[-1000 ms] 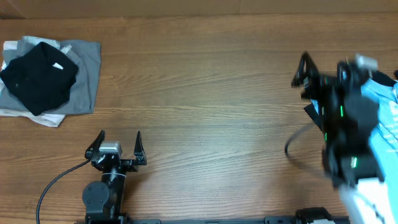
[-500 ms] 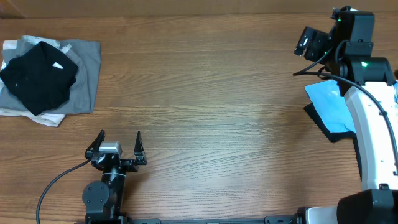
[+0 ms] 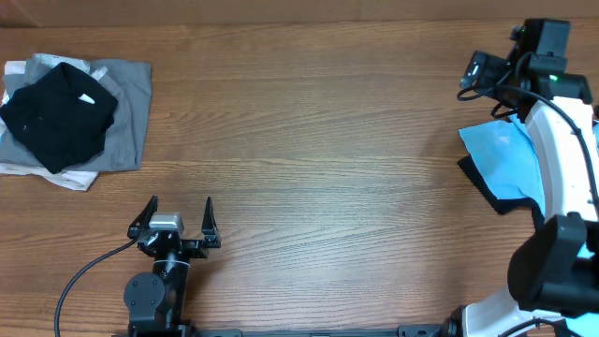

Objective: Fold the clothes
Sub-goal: 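Move the right gripper to the light-blue T-shirt at the right edge, then lower the right gripper onto the blue T-shirt edge and close it, then lift the blue T-shirt with the right gripper and drag it leftward to center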

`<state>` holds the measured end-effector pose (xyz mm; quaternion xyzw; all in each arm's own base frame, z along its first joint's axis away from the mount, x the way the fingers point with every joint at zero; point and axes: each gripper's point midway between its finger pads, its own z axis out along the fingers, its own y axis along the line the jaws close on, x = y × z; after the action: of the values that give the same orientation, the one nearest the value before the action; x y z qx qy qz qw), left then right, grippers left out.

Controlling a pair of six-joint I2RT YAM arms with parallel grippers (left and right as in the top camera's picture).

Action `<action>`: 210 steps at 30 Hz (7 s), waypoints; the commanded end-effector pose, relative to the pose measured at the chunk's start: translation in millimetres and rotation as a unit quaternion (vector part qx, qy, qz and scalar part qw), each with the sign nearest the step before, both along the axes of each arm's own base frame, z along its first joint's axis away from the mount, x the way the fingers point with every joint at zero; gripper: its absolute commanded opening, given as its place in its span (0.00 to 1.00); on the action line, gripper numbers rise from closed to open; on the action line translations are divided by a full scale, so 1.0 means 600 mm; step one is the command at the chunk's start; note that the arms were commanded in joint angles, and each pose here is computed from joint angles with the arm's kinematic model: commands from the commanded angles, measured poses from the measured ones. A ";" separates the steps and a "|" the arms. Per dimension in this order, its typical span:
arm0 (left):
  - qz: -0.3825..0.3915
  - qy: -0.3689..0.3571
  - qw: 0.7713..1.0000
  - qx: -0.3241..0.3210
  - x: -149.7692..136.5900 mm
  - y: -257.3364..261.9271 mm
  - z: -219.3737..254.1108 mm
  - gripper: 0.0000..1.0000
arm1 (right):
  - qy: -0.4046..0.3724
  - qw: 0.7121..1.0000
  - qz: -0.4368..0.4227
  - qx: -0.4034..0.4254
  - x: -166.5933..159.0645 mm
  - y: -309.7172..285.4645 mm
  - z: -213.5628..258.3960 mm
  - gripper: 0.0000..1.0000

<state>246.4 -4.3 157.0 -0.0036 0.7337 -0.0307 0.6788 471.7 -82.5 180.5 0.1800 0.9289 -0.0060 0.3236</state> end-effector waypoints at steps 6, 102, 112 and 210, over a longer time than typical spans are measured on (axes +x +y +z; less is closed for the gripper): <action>-0.004 -0.003 1.000 0.011 -0.001 -0.001 0.000 1.00 | 0.057 0.998 -0.001 -0.006 -0.004 -0.004 -0.060 0.96; -0.004 -0.003 1.000 0.011 -0.001 -0.001 0.000 1.00 | 0.196 0.977 -0.077 0.032 -0.025 -0.030 -0.301 0.89; -0.004 -0.003 1.000 0.011 -0.001 -0.001 0.000 1.00 | 0.201 0.976 -0.077 0.032 -0.025 -0.031 -0.316 0.79; -0.004 -0.003 1.000 0.011 -0.001 -0.001 0.000 1.00 | -0.347 0.912 0.143 0.167 -0.112 0.265 0.597 0.04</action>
<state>246.4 -4.3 156.9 -0.0036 0.7338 -0.0307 0.6787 388.8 28.1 546.6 0.1351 0.7505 0.1924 0.6176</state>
